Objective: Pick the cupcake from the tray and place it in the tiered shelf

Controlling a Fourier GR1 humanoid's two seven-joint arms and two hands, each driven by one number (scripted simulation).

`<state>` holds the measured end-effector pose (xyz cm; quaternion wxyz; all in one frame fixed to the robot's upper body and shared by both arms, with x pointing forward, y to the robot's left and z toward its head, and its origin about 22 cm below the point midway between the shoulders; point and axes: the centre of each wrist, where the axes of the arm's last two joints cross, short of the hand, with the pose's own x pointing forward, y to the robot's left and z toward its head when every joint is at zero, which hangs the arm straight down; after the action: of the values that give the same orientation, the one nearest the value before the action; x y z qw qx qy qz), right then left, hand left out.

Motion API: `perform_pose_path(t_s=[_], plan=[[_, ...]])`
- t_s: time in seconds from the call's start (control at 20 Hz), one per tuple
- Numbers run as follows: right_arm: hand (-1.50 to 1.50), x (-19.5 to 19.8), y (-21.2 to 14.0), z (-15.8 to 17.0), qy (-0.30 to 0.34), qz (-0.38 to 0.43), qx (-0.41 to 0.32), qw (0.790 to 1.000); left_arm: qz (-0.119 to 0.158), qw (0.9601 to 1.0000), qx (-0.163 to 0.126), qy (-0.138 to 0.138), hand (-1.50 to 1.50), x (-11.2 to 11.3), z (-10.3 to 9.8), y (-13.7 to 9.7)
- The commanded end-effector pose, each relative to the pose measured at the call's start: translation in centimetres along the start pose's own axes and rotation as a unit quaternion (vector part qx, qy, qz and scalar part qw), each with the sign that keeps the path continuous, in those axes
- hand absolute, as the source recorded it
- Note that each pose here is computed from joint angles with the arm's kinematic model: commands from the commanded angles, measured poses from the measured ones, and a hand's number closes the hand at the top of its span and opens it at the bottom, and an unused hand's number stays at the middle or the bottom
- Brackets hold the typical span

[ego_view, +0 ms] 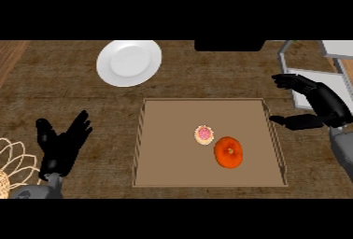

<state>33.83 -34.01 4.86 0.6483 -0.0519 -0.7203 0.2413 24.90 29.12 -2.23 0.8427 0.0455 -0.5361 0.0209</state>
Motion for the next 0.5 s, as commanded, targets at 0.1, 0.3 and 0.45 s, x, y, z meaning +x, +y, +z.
perform_pose_path(t_s=[0.1,0.3,0.45], plan=[[-1.50,3.3,-0.5,1.1,0.004,0.023,0.131,0.991,-0.001,0.9998,-0.001,0.018,0.00,1.9,-0.1,1.2],[-1.50,8.6,0.8,-0.6,0.005,0.052,0.162,0.985,-0.007,1.0000,-0.001,0.006,0.00,-1.0,-0.5,0.3],[-1.50,12.3,0.2,-0.7,0.034,0.104,0.181,0.977,-0.002,1.0000,0.004,0.001,0.00,-0.2,0.1,-0.7]])
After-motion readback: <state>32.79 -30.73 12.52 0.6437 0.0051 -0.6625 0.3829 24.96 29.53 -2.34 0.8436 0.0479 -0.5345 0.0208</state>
